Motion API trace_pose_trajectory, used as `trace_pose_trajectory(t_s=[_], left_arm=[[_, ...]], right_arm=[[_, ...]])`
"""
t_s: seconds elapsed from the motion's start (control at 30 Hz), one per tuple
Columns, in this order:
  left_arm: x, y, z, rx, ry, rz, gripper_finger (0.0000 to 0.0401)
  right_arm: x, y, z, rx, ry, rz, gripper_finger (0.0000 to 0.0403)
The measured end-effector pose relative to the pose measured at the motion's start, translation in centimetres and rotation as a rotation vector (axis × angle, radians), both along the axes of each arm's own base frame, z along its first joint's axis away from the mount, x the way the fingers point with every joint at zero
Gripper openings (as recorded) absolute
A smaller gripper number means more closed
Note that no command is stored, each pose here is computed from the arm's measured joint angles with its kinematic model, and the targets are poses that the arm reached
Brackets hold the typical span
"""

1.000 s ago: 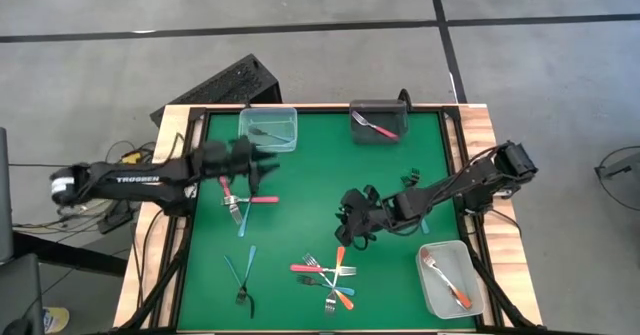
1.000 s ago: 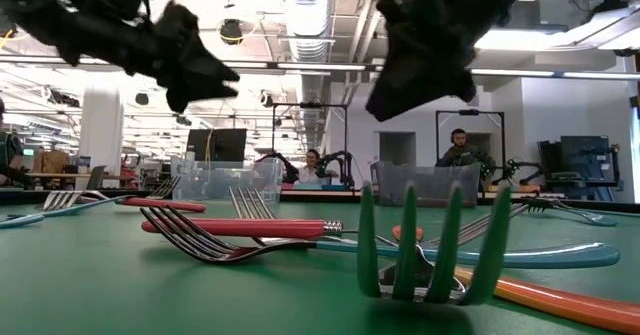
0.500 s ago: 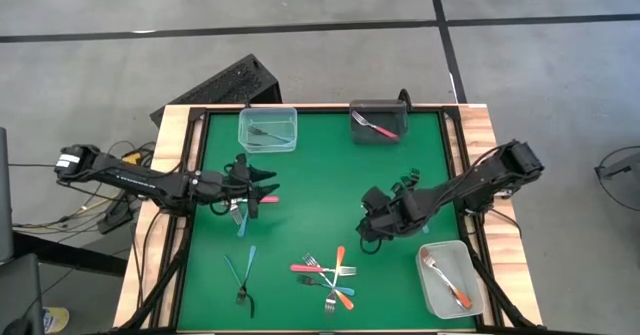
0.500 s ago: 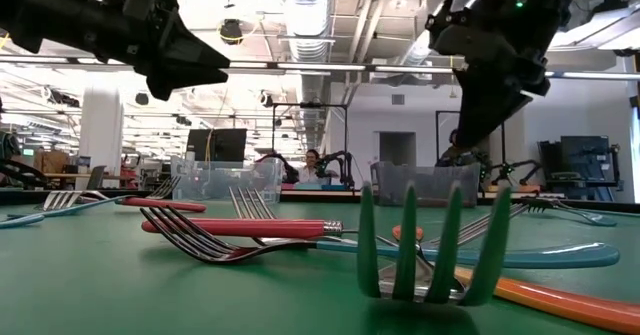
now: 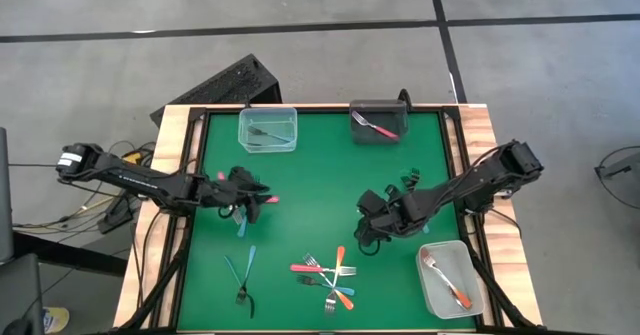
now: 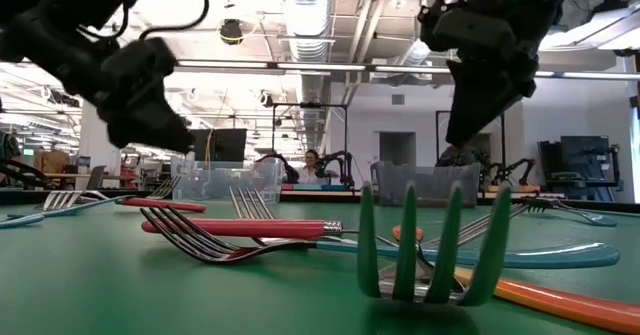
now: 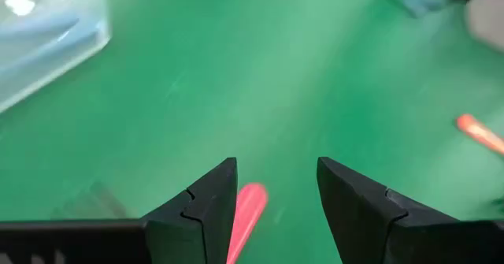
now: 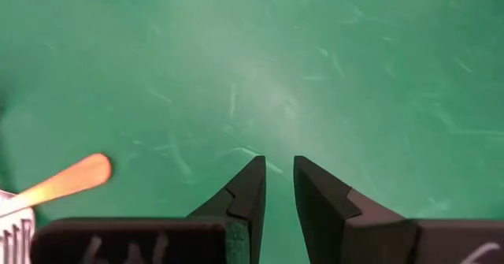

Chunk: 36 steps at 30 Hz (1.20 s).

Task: Sort silverware by color (type)
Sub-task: Put the pink fork into the black bin

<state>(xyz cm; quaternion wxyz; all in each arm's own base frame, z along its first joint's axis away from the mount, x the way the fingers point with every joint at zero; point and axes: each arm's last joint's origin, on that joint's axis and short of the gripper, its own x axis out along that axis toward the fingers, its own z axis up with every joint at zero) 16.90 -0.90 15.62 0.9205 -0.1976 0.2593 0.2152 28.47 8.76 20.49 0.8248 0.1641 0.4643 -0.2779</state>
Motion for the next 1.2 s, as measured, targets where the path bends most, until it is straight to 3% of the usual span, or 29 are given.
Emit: trace_pose_trajectory(t_s=[0.23, 0.4, 0.6, 0.8, 0.93, 1.03, 1.2], left_arm=[[-0.8, 0.5, -1.0, -0.041, 0.114, 0.056, 0.0162], [-0.6, 0.5, -0.7, -0.054, 0.089, 0.048, 0.0162], [0.2, 0.3, 0.7, -0.032, 0.071, -0.038, 0.0162], [0.4, 0.1, 1.0, -0.027, 0.088, -0.126, 0.0162], [0.5, -0.1, 0.5, -0.044, 0.122, -0.154, 0.0162], [0.8, -0.3, -0.1, -0.057, 0.159, -0.182, 0.0162], [1.1, -0.4, -1.0, -0.071, 0.217, -0.198, 0.0162]], right_arm=[[-0.3, -0.2, 0.3, 0.007, -0.003, -0.033, 0.0093], [-0.9, 0.0, 0.4, -0.022, 0.051, 0.001, 0.0093], [-3.4, -0.5, 4.8, -0.060, 0.108, -0.051, 0.0093], [-5.4, -0.5, 8.6, -0.175, -0.096, -0.081, 0.0093], [-5.0, 0.0, 8.6, -0.200, -0.151, -0.086, 0.0093], [-4.1, 0.5, 7.5, -0.196, -0.074, -0.004, 0.0093], [-4.1, 0.2, 7.7, -0.144, 0.013, -0.008, 0.0093]])
